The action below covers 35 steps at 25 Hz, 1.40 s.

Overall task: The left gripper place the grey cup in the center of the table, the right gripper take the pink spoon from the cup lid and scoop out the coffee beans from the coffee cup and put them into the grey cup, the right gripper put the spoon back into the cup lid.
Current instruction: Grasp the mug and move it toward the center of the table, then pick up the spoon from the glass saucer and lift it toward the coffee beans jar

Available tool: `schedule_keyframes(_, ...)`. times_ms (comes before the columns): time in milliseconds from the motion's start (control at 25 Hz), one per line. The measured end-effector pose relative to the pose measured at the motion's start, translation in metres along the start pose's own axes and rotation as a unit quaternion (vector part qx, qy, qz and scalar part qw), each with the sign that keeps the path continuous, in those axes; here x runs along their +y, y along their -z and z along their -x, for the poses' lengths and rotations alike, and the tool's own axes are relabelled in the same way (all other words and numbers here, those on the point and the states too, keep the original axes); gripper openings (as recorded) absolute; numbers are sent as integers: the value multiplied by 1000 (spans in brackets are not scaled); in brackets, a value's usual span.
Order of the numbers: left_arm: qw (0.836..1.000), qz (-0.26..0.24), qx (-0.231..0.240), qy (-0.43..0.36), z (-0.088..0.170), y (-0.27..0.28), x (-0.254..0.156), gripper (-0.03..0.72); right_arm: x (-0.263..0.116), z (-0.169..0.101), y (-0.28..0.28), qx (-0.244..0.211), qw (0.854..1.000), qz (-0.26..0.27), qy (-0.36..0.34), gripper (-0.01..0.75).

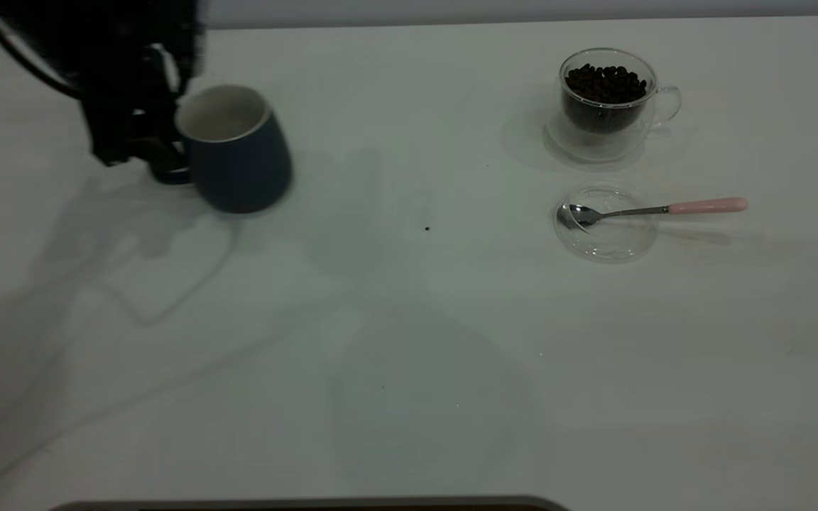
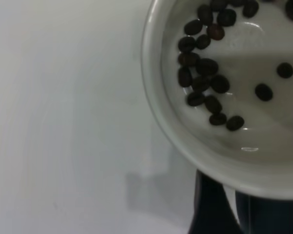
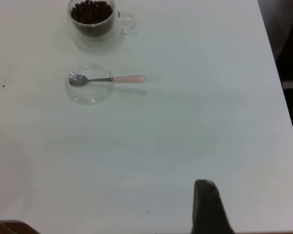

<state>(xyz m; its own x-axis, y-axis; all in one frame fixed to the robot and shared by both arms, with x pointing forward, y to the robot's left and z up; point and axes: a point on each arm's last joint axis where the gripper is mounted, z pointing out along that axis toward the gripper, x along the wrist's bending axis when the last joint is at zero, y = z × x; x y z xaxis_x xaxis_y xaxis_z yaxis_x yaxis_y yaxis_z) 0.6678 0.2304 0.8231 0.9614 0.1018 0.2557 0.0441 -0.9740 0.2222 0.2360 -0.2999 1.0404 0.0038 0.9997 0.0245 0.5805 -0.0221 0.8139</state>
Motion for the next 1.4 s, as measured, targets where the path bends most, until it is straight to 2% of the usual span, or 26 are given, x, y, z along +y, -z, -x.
schedule_keyframes(280,999,12,7,-38,8,-6,37,501,0,0,0,0,1000,0,0,487)
schedule_keyframes(640,999,40,24,-25,15,-9,69,501,0,0,0,0,1000,0,0,487)
schedule_keyframes(1040,999,42,21,-22,15,-8,69,501,0,0,0,0,1000,0,0,487)
schedule_keyframes(1280,998,52,-30,2,8,31,52,501,0,0,0,0,1000,0,0,487)
schedule_keyframes(1400,996,49,-33,59,0,59,39,501,0,0,0,0,1000,0,0,487)
